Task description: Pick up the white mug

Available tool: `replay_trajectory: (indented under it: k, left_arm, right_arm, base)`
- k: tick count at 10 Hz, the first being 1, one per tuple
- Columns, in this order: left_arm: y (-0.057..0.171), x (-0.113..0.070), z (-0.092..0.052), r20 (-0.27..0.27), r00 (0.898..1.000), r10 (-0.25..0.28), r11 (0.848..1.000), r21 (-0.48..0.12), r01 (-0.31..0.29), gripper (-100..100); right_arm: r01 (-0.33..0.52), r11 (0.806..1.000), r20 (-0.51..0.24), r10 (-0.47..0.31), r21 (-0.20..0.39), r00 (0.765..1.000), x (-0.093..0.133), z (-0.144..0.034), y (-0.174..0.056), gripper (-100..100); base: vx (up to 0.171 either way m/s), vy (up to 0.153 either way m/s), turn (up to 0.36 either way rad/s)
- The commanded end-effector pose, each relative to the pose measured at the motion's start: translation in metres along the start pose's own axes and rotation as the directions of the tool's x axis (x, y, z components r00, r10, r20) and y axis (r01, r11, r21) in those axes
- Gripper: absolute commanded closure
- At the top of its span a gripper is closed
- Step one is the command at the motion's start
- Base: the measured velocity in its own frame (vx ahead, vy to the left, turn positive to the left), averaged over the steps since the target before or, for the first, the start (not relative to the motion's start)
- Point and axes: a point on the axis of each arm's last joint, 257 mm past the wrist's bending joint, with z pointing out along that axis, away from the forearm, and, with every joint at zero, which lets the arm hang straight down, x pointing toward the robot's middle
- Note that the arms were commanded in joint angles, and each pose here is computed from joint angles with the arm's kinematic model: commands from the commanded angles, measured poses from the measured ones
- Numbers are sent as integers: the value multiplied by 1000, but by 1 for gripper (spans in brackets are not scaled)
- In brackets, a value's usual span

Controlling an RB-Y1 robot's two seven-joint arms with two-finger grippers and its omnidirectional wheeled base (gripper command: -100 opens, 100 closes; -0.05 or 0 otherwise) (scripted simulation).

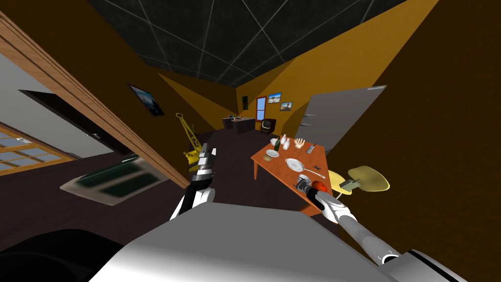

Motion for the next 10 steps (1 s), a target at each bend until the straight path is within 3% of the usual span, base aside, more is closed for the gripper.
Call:
replay_trajectory:
  k: [1,5,7,8,9,10]
  left_arm:
    - [0,0,0,0,1000,0,1000,0,0,0]
    - [0,0,0,0,1000,0,1000,0,0,0]
    - [0,0,0,0,1000,0,1000,0,0,0]
    - [0,0,0,0,1000,0,1000,0,0,0]
    - [0,0,0,0,1000,0,1000,0,0,0]
    - [0,0,0,0,1000,0,1000,0,0,0]
  right_arm:
    - [54,999,-36,-54,0,998,17,-2,-4,-100]
    - [198,980,-144,-197,-10,970,65,-13,-21,-100]
    - [233,972,-172,-233,-20,957,79,-17,-23,-100]
    - [224,975,-163,-223,-17,961,74,-16,-23,-100]
    - [225,974,-165,-225,-17,960,74,-17,-23,0]
    - [207,978,-185,-204,-5,961,79,-15,-24,-100]
  base:
    - [2,2,53]
    - [10,-5,69]
    - [13,-13,32]
    - [7,-7,5]
    - [0,0,0]
    - [-26,-31,195]
